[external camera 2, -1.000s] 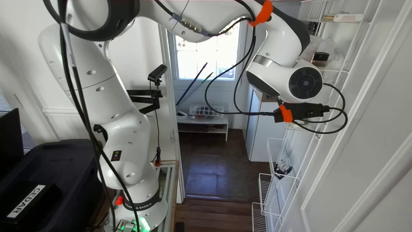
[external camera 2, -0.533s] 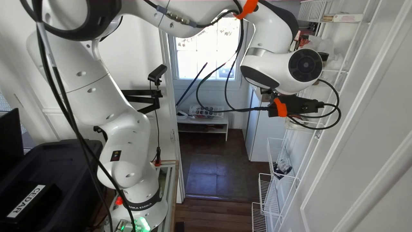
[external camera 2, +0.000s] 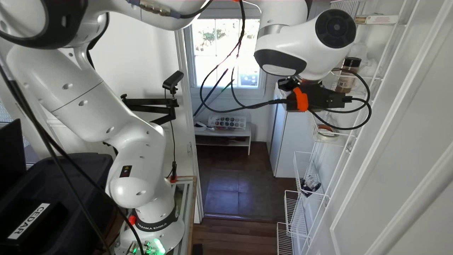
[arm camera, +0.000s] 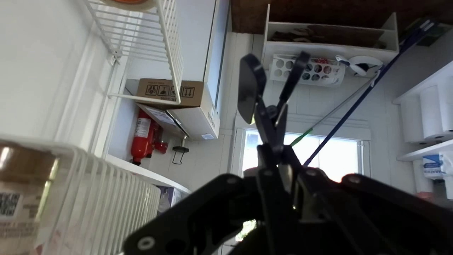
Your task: Pick up the black clip from the third tray on the door from the bottom and put it on fourth tray on the door from the bottom
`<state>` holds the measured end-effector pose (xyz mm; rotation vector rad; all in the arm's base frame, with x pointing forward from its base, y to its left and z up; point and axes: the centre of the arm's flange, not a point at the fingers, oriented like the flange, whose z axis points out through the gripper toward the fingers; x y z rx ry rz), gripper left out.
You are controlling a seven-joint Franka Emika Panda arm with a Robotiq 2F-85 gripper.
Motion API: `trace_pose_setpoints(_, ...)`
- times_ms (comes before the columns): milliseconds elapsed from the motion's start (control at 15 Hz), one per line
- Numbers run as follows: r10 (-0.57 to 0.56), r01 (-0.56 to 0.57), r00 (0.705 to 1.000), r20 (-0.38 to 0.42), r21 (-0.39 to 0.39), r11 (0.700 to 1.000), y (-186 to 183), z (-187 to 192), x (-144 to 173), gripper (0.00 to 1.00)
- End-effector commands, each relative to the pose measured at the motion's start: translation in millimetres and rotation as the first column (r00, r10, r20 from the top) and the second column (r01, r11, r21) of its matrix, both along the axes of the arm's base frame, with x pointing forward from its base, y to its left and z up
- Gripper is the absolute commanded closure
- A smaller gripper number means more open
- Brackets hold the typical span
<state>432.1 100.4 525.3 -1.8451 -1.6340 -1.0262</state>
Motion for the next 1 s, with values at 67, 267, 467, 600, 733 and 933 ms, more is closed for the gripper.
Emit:
trace_pose_setpoints(67,-0.001,0.001,0.999,0.036,-0.004,1.000,1,43,-13,0.98)
trace_pose_setpoints(267,-0.013,0.014,0.995,0.101,-0.012,1.000,3,63,-9,0.98)
trace_pose_setpoints(467,-0.009,0.010,0.985,0.174,-0.006,1.000,7,82,1,0.98)
trace_pose_setpoints(600,-0.007,0.010,0.976,0.216,-0.012,1.000,10,94,6,0.98)
trace_pose_setpoints(733,-0.001,0.007,0.965,0.261,-0.022,1.000,13,104,12,0.98)
trace_pose_setpoints(933,0.025,-0.016,0.947,0.319,-0.032,0.999,16,113,22,0.98)
